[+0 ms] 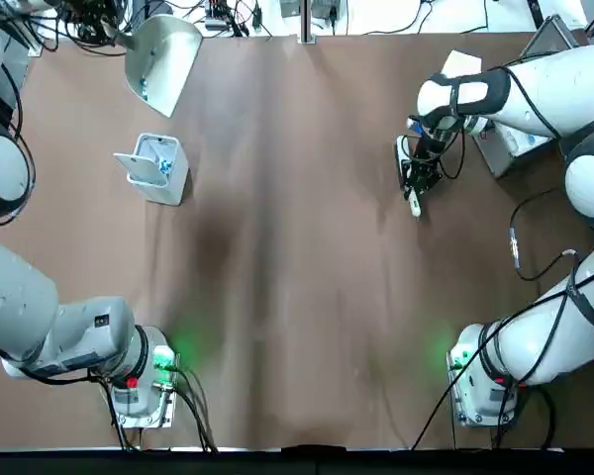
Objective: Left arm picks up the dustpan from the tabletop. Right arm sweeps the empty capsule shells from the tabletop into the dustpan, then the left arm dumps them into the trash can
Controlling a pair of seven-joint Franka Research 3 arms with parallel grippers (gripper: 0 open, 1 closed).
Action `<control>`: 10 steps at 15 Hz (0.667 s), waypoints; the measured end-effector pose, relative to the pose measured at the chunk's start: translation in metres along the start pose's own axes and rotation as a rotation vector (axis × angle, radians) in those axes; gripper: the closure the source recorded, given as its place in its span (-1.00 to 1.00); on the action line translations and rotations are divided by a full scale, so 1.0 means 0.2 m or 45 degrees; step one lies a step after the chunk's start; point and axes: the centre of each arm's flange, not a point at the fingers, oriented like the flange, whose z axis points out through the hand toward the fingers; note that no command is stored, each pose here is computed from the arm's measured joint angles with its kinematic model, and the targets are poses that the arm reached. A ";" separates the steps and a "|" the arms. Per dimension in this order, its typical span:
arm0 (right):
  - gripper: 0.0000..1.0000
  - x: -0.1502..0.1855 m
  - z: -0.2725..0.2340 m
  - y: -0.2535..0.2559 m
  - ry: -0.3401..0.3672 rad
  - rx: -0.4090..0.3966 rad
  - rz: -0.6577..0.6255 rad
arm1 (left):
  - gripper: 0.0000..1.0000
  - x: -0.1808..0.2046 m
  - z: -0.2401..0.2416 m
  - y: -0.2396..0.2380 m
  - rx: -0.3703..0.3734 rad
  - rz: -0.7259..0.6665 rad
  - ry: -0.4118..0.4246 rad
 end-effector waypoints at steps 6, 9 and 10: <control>0.46 0.01 0.10 -0.06 -0.014 -0.022 0.045 | 0.34 0.21 0.10 -0.21 -0.062 -0.216 -0.154; 0.46 0.01 0.11 -0.08 -0.019 -0.029 0.033 | 0.34 0.28 0.12 -0.28 -0.072 -0.263 -0.211; 0.46 0.01 0.11 -0.09 -0.020 -0.030 0.029 | 0.34 0.30 0.13 -0.31 -0.075 -0.274 -0.226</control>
